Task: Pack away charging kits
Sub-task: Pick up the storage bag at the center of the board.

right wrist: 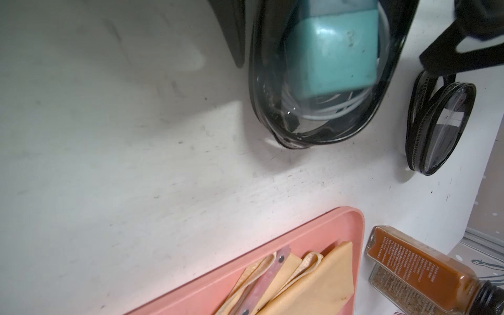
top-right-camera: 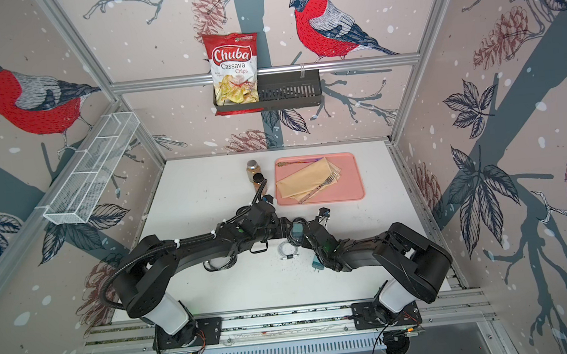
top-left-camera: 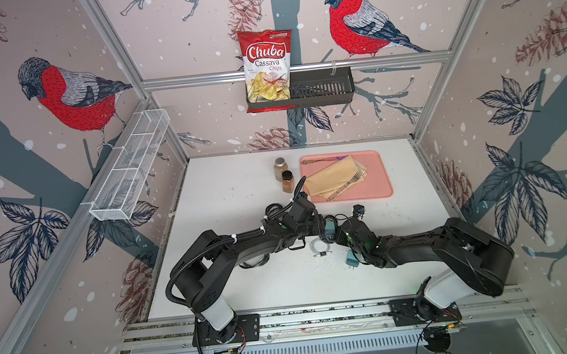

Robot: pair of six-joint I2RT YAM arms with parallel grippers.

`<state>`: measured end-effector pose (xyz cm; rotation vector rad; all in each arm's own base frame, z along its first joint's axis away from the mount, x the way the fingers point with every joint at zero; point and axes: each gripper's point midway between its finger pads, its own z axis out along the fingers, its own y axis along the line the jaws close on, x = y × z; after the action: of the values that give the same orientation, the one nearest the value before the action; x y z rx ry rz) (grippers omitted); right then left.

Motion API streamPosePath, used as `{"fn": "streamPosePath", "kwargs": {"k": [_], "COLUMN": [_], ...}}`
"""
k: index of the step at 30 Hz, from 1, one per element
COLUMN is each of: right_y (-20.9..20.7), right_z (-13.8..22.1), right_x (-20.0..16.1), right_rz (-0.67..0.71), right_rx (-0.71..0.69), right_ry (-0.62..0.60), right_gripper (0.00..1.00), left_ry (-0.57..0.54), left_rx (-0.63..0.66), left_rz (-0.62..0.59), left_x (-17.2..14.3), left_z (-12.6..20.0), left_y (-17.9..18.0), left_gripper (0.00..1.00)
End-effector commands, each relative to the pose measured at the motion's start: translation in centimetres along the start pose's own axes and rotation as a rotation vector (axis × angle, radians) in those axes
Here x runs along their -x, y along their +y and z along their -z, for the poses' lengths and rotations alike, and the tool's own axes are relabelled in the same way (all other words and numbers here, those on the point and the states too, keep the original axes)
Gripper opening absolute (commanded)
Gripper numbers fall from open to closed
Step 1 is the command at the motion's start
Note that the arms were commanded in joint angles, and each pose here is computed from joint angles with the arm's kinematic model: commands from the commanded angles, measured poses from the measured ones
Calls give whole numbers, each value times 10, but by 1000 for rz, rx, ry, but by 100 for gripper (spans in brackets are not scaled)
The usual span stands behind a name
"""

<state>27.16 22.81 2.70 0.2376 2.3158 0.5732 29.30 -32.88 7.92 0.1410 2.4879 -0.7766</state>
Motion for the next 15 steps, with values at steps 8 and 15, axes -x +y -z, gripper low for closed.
{"fn": "streamPosePath", "kwargs": {"k": [8, 15], "right_y": [5, 4], "right_z": [-1, -3], "right_x": [-4, -6], "right_rz": [21, 20], "right_rx": [19, 11], "right_ry": [25, 29], "right_gripper": [14, 14], "left_ry": [21, 59], "left_rx": [-104, -102], "left_rz": [-10, 4], "left_x": [3, -3], "left_z": [-11, -20], "left_y": [-14, -11], "left_gripper": [65, 65]}}
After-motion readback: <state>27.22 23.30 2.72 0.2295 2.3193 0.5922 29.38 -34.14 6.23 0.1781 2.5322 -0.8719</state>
